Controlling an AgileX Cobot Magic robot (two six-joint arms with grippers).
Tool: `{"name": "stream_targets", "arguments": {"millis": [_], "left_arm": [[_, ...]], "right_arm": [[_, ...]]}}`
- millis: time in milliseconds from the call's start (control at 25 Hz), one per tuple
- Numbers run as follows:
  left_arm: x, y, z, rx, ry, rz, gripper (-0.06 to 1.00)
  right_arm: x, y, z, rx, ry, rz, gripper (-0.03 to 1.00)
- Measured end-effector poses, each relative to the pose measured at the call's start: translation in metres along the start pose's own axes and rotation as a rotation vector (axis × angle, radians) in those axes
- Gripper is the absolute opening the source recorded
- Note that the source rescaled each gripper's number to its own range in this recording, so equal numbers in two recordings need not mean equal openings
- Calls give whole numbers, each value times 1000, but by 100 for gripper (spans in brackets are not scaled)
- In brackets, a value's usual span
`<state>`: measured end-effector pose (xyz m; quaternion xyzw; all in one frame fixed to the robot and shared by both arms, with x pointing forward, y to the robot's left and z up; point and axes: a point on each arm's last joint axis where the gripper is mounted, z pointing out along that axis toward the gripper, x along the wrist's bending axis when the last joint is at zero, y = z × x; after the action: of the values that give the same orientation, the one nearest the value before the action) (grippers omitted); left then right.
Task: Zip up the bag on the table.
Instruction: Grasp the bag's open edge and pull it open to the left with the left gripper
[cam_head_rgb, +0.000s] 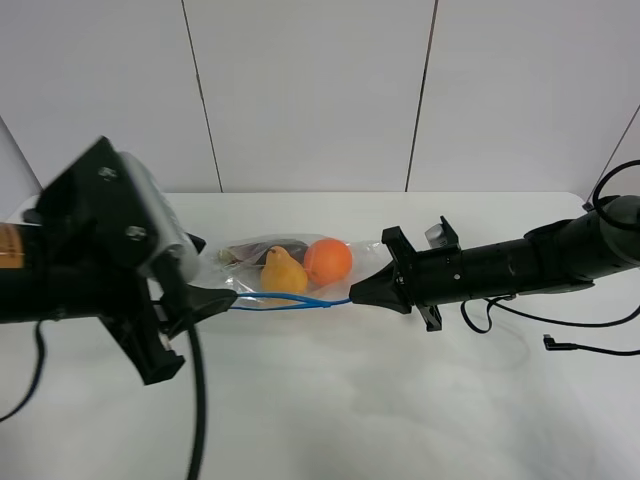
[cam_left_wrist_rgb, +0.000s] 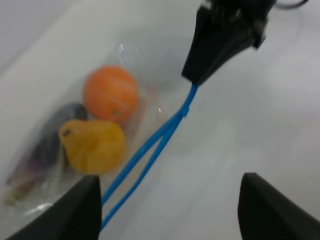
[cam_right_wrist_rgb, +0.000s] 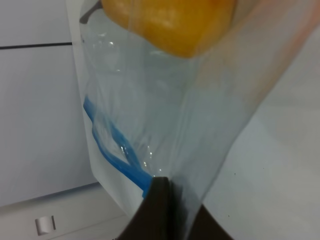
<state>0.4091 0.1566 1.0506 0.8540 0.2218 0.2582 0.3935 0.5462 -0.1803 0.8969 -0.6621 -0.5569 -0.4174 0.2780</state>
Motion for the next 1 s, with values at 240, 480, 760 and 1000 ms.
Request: {"name": "stream_targets", "arguments": {"millis": [240,480,760,1000], "left_arm": [[-2,-19,60,96,-10,-7,100],[-5,-31,99,159,-24,-8,100],[-17,-19,129,144,-59,25,100],[-29,-11,153,142,-88,48,100]], "right_arm": [[0,0,0,0,0,0,0],[0,0,0,0,0,0,0],[0,0,0,3,-2,-2,0],[0,0,0,5,-2,-5,0]]}}
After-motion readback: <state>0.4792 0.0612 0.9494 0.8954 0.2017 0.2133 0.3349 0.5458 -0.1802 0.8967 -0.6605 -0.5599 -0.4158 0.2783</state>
